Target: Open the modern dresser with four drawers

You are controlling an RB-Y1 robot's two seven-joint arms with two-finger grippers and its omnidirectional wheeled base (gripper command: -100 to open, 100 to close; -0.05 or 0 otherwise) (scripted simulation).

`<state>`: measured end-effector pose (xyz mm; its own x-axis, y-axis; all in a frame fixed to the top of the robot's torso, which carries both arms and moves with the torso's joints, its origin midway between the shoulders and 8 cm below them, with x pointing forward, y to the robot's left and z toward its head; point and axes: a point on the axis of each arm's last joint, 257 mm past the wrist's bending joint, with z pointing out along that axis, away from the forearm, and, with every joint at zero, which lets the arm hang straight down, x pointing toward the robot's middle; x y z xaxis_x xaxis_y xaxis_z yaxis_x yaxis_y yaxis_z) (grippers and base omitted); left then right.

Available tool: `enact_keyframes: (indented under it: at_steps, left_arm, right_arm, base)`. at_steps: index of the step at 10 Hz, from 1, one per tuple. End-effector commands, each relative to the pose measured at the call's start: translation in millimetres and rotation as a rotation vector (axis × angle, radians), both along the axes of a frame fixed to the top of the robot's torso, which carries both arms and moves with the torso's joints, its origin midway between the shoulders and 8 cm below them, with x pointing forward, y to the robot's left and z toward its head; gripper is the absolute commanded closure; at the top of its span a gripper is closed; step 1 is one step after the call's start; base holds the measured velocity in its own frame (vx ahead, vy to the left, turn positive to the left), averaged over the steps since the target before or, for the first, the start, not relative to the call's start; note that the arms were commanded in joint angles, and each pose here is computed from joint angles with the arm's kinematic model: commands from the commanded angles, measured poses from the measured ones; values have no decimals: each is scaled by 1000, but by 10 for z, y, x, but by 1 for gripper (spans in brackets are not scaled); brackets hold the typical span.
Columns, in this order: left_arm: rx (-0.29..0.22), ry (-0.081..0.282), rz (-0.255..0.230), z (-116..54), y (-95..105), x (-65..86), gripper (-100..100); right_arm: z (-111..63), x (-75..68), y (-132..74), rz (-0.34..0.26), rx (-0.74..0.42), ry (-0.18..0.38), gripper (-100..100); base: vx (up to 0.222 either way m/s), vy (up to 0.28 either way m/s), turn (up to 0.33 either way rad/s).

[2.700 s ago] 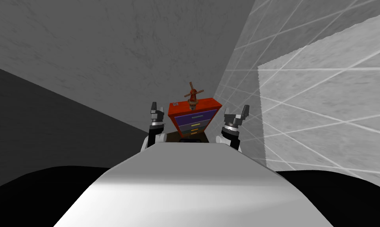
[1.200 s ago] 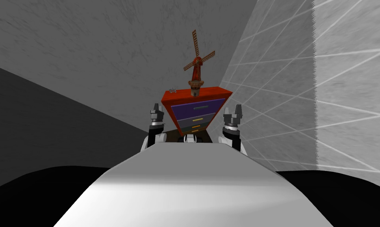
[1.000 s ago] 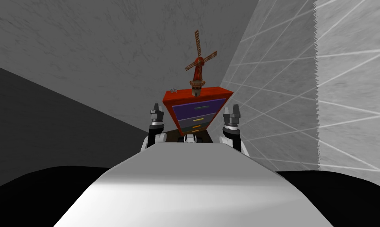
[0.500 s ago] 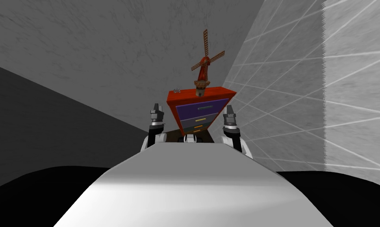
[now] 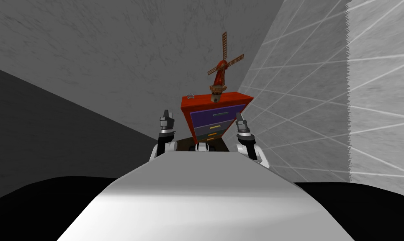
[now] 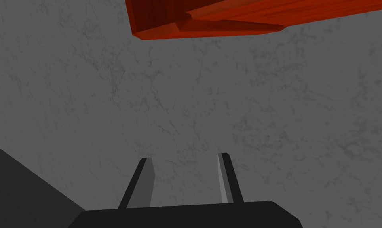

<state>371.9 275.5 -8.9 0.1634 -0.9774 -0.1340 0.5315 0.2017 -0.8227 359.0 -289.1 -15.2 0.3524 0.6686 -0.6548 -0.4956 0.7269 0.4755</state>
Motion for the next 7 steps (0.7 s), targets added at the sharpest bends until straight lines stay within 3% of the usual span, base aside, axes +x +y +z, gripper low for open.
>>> enact_keyframes:
  at_steps: [1,2,4,7]
  left_arm:
    - [0,0,0,0,0,0,0]
    - [0,0,0,0,0,0,0]
    - [0,0,0,0,0,0,0]
    - [0,0,0,0,0,0,0]
  right_arm:
    - [-54,45,9,-58,-123,0,-100]
    - [-54,45,9,-61,-126,-1,-100]
    - [-131,110,2,-120,-259,3,-100]
    - [-182,148,0,-166,-356,0,-100]
  base:
    - [5,62,-10]
    - [0,54,-6]
    - [-13,78,-16]
    - [6,67,-9]
